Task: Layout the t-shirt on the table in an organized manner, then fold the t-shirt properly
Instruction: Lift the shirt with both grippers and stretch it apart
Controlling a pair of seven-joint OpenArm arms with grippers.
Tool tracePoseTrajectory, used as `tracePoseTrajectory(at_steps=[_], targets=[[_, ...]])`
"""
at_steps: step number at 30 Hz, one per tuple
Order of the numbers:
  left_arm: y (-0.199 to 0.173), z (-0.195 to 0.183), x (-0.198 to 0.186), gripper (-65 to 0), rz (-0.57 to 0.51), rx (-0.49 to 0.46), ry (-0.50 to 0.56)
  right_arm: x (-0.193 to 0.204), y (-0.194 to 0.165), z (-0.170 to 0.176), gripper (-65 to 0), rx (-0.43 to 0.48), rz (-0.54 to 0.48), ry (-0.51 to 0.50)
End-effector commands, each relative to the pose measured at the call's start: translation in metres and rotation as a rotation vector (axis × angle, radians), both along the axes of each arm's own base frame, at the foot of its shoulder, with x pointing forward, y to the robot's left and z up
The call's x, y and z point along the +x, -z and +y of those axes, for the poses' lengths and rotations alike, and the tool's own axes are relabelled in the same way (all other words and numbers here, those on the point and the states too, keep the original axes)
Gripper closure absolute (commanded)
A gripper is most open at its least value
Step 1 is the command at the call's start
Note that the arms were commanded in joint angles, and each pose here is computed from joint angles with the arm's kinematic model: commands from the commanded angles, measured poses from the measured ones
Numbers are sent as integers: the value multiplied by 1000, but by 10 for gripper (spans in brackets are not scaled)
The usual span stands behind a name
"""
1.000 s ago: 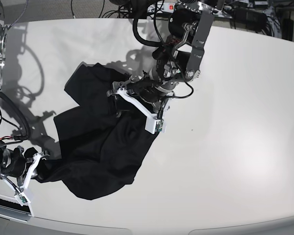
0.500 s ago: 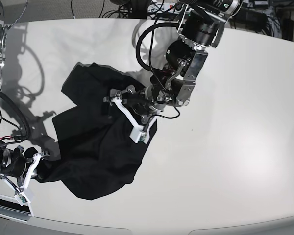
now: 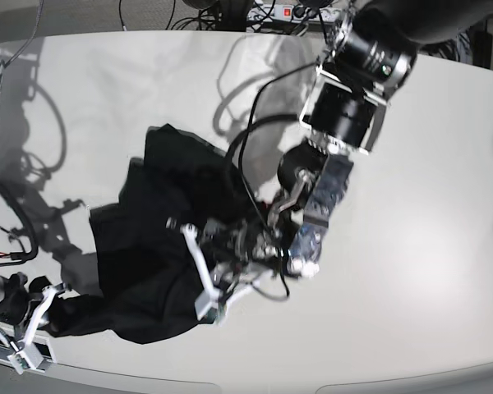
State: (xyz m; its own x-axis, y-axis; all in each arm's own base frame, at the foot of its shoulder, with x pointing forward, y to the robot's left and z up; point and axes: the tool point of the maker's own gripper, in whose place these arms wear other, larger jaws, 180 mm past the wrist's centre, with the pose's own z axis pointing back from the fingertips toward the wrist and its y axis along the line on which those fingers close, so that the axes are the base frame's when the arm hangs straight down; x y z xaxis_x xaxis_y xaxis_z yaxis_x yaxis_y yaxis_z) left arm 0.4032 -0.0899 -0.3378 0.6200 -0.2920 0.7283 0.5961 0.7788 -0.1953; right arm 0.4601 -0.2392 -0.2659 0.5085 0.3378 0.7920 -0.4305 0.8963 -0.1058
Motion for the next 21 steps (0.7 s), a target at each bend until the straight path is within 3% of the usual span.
tracePoseTrajectory(at_steps=[1,10,15,21], targets=[[-33,-1,19,0,-85,-3,7,12,-34,-10,0,-3,-84,12],[-118,41,79,0,-335,169,64,7,-54,-57,0,-96,-94,72],[-153,90,104,0,-422,272,77,2,-52,-68,0,-124,-61,87],[-192,152,126,0,-489,420,71,8,-68,-66,0,-93,-100,104]])
